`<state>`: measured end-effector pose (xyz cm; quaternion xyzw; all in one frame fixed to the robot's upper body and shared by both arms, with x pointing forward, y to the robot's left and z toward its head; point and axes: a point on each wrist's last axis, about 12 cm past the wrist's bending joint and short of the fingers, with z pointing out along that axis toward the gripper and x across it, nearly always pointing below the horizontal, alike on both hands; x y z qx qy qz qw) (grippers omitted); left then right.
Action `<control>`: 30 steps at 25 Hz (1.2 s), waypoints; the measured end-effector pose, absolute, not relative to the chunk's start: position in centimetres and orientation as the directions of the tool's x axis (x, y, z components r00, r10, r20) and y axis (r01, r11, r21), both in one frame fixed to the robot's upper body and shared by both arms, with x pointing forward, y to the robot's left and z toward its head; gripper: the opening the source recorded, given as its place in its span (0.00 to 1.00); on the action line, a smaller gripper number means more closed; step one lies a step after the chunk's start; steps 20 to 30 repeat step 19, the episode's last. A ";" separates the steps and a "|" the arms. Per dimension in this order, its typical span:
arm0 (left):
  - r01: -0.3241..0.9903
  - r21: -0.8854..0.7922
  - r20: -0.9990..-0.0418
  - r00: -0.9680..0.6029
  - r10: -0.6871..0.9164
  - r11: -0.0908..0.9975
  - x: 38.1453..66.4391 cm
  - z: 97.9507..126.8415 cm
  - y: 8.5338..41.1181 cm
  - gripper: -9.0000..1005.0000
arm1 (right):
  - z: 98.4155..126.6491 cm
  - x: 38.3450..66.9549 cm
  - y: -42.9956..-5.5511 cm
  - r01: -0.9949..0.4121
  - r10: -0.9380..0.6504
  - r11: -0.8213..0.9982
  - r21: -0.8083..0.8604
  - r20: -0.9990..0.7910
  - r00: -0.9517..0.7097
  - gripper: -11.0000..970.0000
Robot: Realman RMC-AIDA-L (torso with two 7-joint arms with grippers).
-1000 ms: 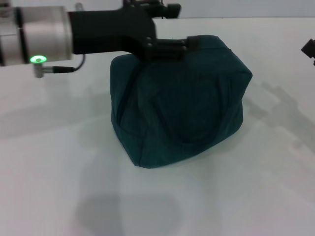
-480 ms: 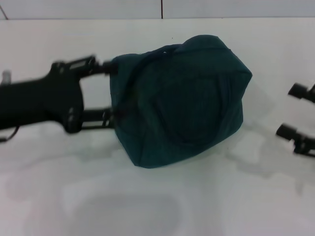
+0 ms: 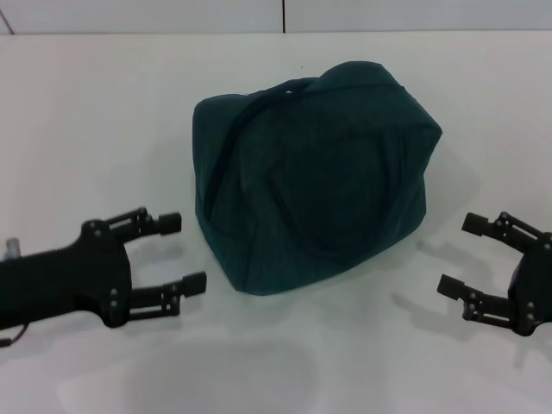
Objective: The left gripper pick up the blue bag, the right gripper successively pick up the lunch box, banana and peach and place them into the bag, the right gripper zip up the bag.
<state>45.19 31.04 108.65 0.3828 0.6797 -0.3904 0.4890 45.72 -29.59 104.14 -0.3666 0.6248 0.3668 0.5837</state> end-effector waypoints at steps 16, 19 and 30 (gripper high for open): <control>0.881 -0.162 -0.961 -0.244 0.133 0.445 44.8 106.1 31.7 0.85 | 102.4 45.3 -29.5 -0.860 -0.095 0.509 0.032 -0.991 -0.094 0.90; 0.882 -0.158 -0.963 -0.237 0.129 0.444 44.9 106.2 31.6 0.85 | 102.3 45.3 -29.5 -0.861 -0.097 0.508 0.031 -0.991 -0.092 0.90; 0.882 -0.158 -0.963 -0.237 0.129 0.444 44.9 106.2 31.6 0.85 | 102.3 45.3 -29.5 -0.861 -0.097 0.508 0.031 -0.991 -0.092 0.90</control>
